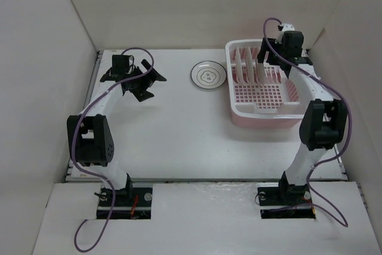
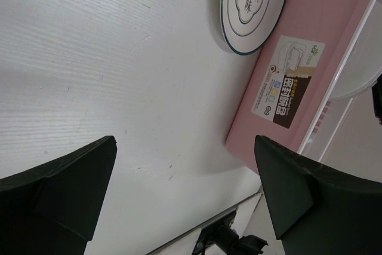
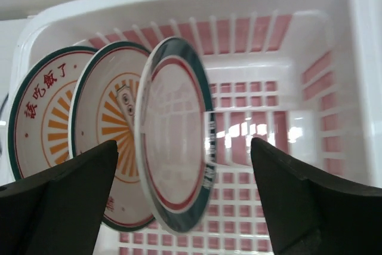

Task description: Load the plates into the dish rack

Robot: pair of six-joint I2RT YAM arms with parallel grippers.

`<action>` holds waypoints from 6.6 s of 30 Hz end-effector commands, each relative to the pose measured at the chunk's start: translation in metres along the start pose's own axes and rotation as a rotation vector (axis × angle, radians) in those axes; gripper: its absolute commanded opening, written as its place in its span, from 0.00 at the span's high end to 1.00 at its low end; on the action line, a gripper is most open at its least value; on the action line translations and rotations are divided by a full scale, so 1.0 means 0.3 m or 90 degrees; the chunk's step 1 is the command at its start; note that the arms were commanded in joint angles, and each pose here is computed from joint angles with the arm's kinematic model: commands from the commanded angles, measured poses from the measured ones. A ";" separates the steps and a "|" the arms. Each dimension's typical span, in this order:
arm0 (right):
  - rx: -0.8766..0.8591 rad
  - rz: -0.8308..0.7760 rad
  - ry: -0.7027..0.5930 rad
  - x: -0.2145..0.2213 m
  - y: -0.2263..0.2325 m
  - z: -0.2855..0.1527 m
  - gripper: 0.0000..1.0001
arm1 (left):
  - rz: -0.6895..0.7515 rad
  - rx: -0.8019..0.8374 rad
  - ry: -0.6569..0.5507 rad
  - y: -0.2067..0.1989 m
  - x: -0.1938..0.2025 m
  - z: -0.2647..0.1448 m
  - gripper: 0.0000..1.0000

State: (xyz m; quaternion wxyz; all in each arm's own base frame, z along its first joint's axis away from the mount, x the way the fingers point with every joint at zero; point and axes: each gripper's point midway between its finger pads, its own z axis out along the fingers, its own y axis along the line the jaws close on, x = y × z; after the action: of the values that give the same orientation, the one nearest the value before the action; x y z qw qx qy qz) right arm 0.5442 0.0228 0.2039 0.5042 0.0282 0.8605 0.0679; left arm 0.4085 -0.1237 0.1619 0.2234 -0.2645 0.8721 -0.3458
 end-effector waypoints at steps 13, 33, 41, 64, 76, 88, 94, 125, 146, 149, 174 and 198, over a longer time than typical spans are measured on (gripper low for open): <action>-0.090 -0.008 -0.306 -0.553 0.127 -0.597 0.00 | 0.097 0.149 -0.029 -0.186 -0.062 0.281 0.01; -0.304 -0.040 -0.392 -0.660 0.392 -0.908 0.00 | 0.020 0.129 0.031 -0.144 -0.051 0.756 0.23; -0.329 -0.050 -0.392 -0.671 0.421 -0.900 0.00 | -0.007 0.129 0.052 -0.166 -0.009 0.822 0.29; -0.356 -0.039 -0.375 -0.666 0.450 -0.879 0.00 | -0.055 0.037 0.032 -0.004 -0.012 0.811 1.00; -0.324 -0.495 -0.226 -0.266 0.854 -0.603 0.00 | 0.062 -0.234 -0.117 -0.048 -0.222 0.230 1.00; -0.443 -0.719 -0.118 0.152 1.214 -0.493 0.03 | -0.015 -0.162 -0.011 -0.142 -0.003 -0.078 1.00; -0.470 -0.735 -0.107 0.221 1.273 -0.504 0.05 | -0.016 -0.108 -0.034 -0.227 0.008 -0.206 1.00; -0.319 -0.528 -0.237 0.002 1.198 -0.532 1.00 | 0.035 0.168 -0.142 -0.408 -0.127 -0.379 0.00; -0.255 -0.098 -0.316 -0.429 0.254 -0.539 1.00 | 0.065 0.048 -0.095 -0.128 -0.074 -0.166 0.00; -0.231 -0.105 -0.296 -0.397 0.186 -0.477 1.00 | 0.072 0.060 -0.085 -0.141 -0.064 -0.150 0.00; -0.114 -0.134 -0.124 -0.158 -0.065 -0.186 1.00 | 0.112 0.044 -0.060 -0.139 -0.073 -0.113 0.00; -0.071 -0.079 -0.065 -0.046 -0.140 -0.077 1.00 | 0.098 0.034 -0.048 -0.105 -0.068 -0.073 0.00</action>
State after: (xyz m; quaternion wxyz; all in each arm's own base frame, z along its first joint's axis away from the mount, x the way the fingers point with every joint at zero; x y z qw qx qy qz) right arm 0.5200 -0.0137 0.1969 0.5166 -0.0541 0.8488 0.0989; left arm 0.4157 -0.1174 0.1904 0.2718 -0.2192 0.8765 -0.3313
